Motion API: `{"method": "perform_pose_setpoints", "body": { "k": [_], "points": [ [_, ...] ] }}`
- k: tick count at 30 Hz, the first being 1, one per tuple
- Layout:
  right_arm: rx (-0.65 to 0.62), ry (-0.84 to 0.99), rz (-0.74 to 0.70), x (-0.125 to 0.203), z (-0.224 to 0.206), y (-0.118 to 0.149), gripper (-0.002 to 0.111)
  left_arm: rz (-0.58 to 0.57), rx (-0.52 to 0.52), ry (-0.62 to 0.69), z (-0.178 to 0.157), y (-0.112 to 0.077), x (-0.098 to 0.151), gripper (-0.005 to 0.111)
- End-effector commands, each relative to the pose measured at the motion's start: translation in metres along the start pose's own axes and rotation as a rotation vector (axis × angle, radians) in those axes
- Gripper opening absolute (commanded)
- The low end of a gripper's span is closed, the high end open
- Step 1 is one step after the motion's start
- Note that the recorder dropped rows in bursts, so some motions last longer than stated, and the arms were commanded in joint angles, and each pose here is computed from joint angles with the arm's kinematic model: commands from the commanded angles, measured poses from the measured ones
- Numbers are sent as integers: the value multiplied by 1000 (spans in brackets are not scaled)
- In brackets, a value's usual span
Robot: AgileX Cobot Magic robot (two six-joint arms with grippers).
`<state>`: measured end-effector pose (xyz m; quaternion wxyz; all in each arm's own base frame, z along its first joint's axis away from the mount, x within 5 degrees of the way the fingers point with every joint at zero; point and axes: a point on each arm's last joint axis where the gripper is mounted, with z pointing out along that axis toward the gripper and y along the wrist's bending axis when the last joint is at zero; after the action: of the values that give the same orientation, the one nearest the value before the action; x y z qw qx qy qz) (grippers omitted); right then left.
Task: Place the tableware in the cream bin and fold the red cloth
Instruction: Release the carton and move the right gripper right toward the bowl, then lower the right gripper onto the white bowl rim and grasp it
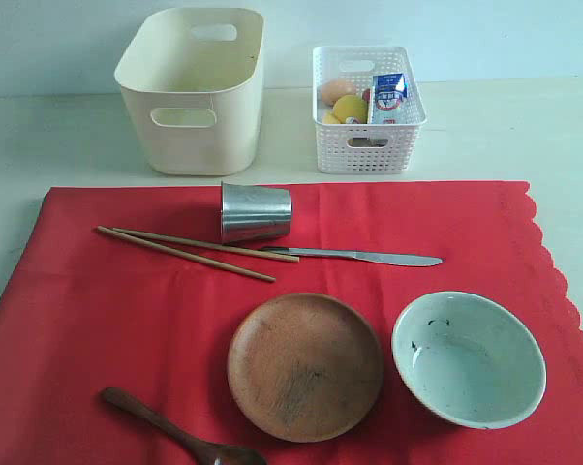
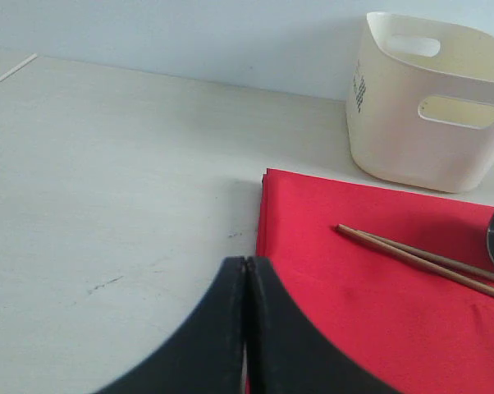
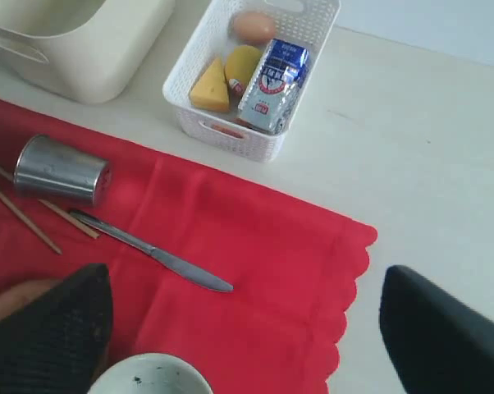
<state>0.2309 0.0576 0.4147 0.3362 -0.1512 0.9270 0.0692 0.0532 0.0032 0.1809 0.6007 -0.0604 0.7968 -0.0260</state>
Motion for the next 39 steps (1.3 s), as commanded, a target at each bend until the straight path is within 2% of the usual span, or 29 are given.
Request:
{"method": "perform_pose_setpoints", "body": {
  "k": [1, 11, 21, 31, 39],
  "points": [
    [13, -12, -2, 18, -7, 1, 83, 2, -1, -10, 0, 0, 0, 0],
    [9, 36, 7, 63, -9, 5, 83, 2, -1, -10, 0, 0, 0, 0],
    [-5, 196, 22, 106, 21, 5, 83, 2, -1, -10, 0, 0, 0, 0],
    [-3, 241, 34, 130, 47, 4, 83, 2, -1, -10, 0, 0, 0, 0],
    [-11, 251, 112, 142, 68, 4, 83, 2, -1, -10, 0, 0, 0, 0]
  ]
}}
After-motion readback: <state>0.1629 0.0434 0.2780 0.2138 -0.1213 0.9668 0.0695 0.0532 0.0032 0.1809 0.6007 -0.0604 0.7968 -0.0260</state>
